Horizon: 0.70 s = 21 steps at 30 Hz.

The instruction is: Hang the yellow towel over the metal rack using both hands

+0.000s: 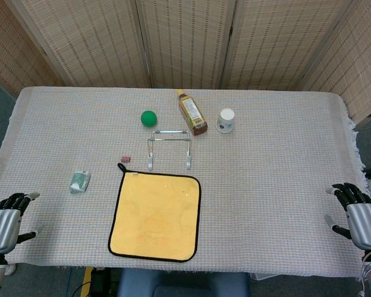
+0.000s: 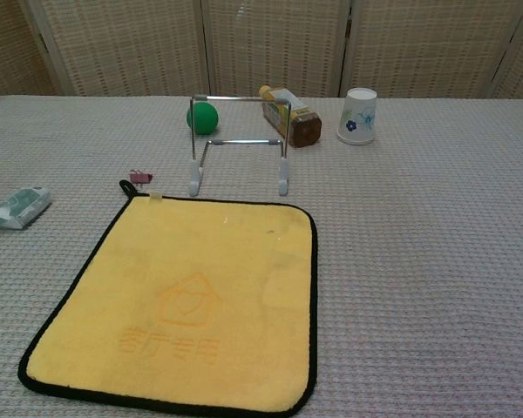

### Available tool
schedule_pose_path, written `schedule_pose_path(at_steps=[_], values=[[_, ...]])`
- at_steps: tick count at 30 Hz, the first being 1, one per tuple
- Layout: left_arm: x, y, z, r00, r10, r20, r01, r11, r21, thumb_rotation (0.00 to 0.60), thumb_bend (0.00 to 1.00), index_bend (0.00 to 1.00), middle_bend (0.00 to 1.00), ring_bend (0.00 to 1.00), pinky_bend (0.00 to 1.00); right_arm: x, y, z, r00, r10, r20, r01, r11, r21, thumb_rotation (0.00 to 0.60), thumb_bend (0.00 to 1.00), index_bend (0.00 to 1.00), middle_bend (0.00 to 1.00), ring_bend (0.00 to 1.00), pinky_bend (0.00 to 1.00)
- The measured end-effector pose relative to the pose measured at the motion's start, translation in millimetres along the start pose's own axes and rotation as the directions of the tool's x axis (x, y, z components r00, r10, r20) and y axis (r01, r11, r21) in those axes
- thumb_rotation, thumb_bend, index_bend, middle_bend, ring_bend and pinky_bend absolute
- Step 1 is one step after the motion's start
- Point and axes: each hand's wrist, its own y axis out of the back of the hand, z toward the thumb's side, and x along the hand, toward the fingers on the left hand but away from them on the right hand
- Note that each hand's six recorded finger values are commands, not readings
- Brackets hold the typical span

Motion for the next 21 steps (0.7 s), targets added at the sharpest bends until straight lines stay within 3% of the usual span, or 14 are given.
schedule_pose_path(at_steps=[11, 16, 21], values=[[1.3, 0.9, 4.4, 1.000, 0.009, 0.026, -0.009, 1.000, 0.004, 0.600, 0.20, 0.31, 0.36, 0.26, 0.33, 1.5, -0.1, 0.9, 1.000, -0.004, -0.001, 0.004, 1.000, -0.004, 0.600, 0.24, 0.27, 0.25, 0.20, 0.32], [1.1, 4.0, 9.7, 0.998, 0.029, 0.056, -0.030, 1.000, 0.005, 0.600, 0.20, 0.40, 0.51, 0.39, 0.34, 4.2, -0.5, 10.1, 0.999, 0.005, -0.031, -0.006, 1.000, -0.027, 0.600, 0.24, 0.27, 0.28, 0.20, 0.32], [0.7, 4.1, 19.6, 0.993, 0.037, 0.115, -0.038, 0.999, 0.008, 0.600, 0.20, 0.44, 0.66, 0.50, 0.50, 6.2, 1.0, 27.3, 0.995, 0.009, -0.100, -0.013, 0.999, -0.043, 0.600, 0.24, 0.27, 0.30, 0.22, 0.32]])
